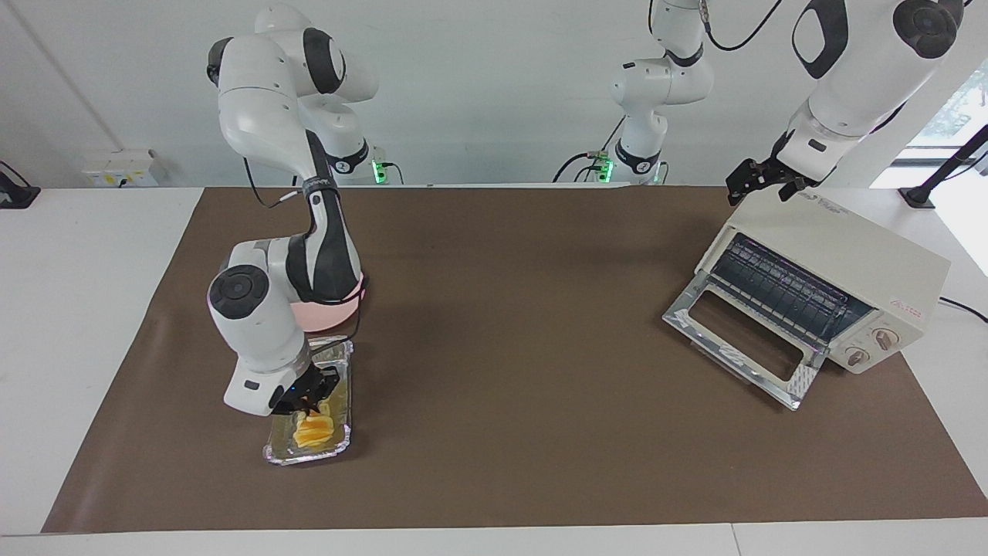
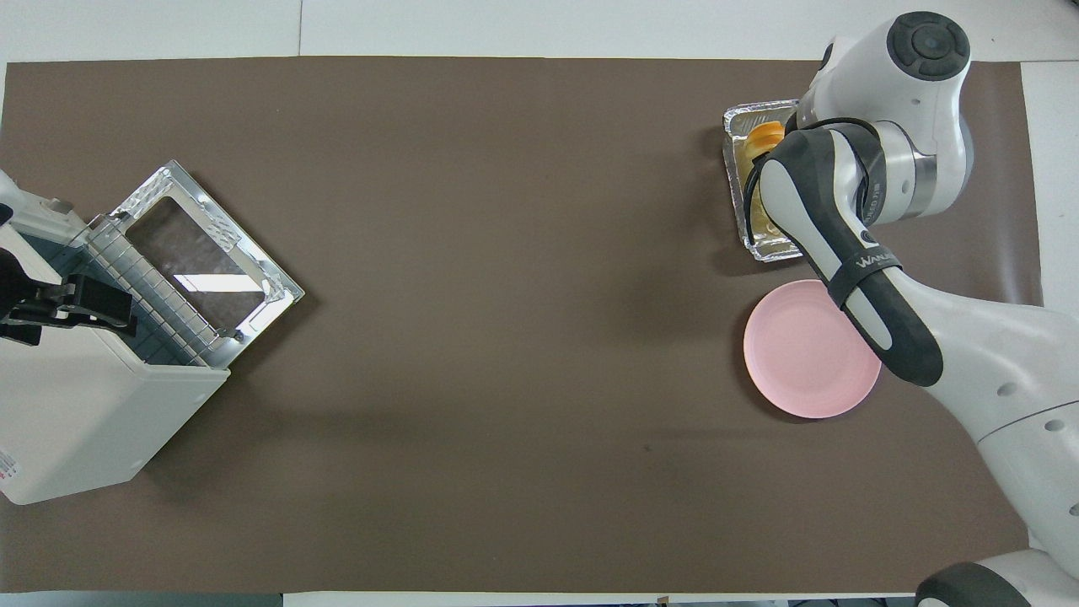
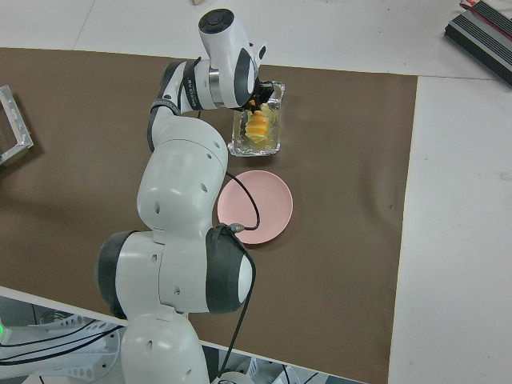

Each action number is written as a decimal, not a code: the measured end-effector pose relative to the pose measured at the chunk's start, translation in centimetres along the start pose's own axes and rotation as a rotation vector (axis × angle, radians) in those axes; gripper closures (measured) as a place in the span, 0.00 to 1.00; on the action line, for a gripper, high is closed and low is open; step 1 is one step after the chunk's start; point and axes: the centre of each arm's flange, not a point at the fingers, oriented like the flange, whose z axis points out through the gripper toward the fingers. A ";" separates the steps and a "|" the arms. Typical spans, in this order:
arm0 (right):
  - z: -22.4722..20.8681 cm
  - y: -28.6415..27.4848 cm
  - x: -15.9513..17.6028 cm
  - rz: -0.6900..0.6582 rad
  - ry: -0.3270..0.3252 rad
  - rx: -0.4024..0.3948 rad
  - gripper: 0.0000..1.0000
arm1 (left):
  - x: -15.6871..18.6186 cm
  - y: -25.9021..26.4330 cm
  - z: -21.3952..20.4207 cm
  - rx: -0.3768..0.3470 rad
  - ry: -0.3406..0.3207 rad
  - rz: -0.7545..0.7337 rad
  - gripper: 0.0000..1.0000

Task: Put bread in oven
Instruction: 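Grasp the edge of the foil tray with the right gripper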

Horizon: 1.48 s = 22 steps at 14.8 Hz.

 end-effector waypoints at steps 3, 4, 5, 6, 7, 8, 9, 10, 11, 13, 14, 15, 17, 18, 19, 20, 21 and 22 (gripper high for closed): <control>-0.2 0.6 -0.4 0.010 -0.007 0.001 0.45 | 0.0 0.0 0.0 0.000 0.000 0.000 0.00; -0.4 0.9 -0.7 0.016 -0.016 0.005 0.35 | 0.0 0.0 0.0 0.000 0.000 0.000 0.00; -0.7 1.2 -0.9 0.021 -0.024 0.009 0.25 | 0.0 0.0 0.0 0.000 0.000 0.000 0.00; -1.4 1.4 -1.2 0.027 -0.027 0.011 0.15 | 0.0 0.0 0.0 0.000 0.000 0.000 0.00; -2.1 1.9 -1.4 0.034 -0.026 0.009 0.06 | 0.0 0.0 0.0 0.000 0.000 0.000 0.00; -2.8 2.6 -1.8 0.044 -0.020 0.005 0.00 | 0.0 0.0 0.0 0.000 0.000 0.000 0.00; -3.2 3.5 -2.1 0.046 -0.013 0.001 0.00 | 0.0 0.0 0.0 0.000 0.000 0.000 0.00; -3.4 4.3 -2.5 0.039 -0.005 -0.004 0.00 | 0.0 0.0 0.0 0.000 0.000 0.000 0.00; -3.2 5.2 -2.8 0.035 0.006 -0.009 0.00 | 0.0 0.0 0.0 0.000 0.000 0.000 0.00; -1.8 6.4 -3.7 0.038 0.021 -0.016 0.00 | 0.0 0.0 0.0 0.000 0.000 0.000 0.00; -0.8 6.6 -4.0 0.039 0.030 -0.019 0.00 | 0.0 0.0 0.0 0.000 0.000 0.000 0.00; 0.1 6.6 -4.3 0.039 0.041 -0.022 0.05 | 0.0 0.0 0.0 0.000 0.000 0.000 0.00; 1.7 6.1 -4.7 0.035 0.056 -0.026 0.08 | 0.0 0.0 0.0 0.000 0.000 0.000 0.00; 2.3 5.9 -4.8 0.033 0.056 -0.025 0.08 | 0.0 0.0 0.0 0.000 0.000 0.000 0.00; 2.5 5.8 -4.9 0.033 0.055 -0.024 0.16 | 0.0 0.0 0.0 0.000 0.000 0.000 0.00; 2.5 5.8 -4.9 0.033 0.055 -0.024 0.26 | 0.0 0.0 0.0 0.000 0.000 0.000 0.00; 2.4 5.8 -4.9 0.033 0.055 -0.024 0.38 | 0.0 0.0 0.0 0.000 0.000 0.000 0.00; 2.4 5.8 -4.9 0.033 0.056 -0.024 0.52 | 0.0 0.0 0.0 0.000 0.000 0.000 0.00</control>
